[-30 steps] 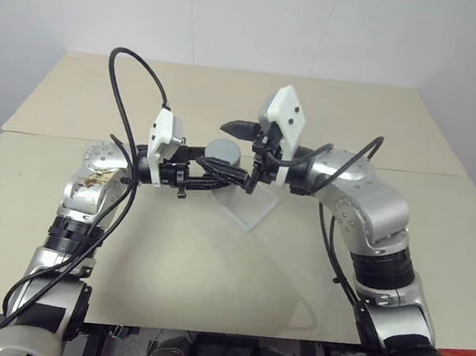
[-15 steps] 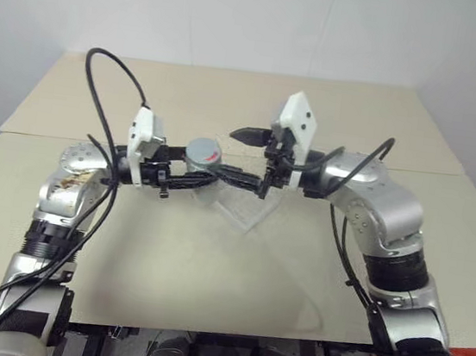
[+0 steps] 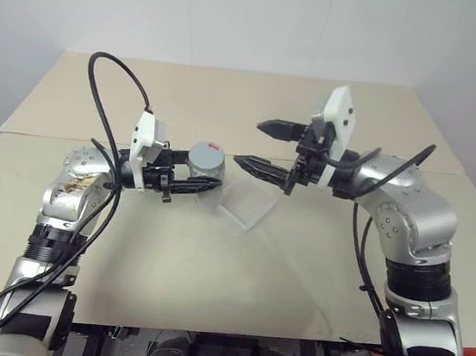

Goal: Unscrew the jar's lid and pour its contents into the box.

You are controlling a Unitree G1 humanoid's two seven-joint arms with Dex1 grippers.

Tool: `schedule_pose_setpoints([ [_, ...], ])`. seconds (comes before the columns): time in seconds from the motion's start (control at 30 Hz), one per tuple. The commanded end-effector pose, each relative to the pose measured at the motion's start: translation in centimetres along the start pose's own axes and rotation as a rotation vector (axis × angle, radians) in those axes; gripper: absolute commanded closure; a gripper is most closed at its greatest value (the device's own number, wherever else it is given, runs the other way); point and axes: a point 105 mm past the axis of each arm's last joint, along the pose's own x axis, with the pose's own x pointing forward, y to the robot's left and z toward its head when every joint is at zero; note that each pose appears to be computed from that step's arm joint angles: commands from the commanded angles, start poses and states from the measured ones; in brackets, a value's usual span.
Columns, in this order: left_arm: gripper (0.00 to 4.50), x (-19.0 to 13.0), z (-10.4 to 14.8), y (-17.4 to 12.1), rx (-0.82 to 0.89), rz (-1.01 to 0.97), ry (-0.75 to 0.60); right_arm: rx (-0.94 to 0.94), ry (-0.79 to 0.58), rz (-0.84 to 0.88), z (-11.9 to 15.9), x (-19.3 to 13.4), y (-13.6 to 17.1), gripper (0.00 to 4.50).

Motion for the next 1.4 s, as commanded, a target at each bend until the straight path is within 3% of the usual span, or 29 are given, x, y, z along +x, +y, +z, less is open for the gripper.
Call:
schedule_pose_setpoints([
  [0.03,2.43,0.8,1.2,0.4,0.053,-0.005,-0.029,-0.05,-0.037,0.049,1.6,1.2,1.2,0.01],
  [0.37,2.43,1.5,1.5,0.1,0.056,-0.03,-0.055,-0.09,0.064,-0.034,-0.6,4.4,0.0,0.01],
  [0.8,2.43,0.5,1.6,0.1,0.06,-0.033,-0.038,-0.077,0.084,-0.089,-0.9,1.9,-1.7,0.01],
  [1.4,2.43,-0.7,1.2,-0.4,0.046,-0.022,-0.02,-0.051,0.058,-0.078,-1.1,-0.9,-1.2,0.01],
])
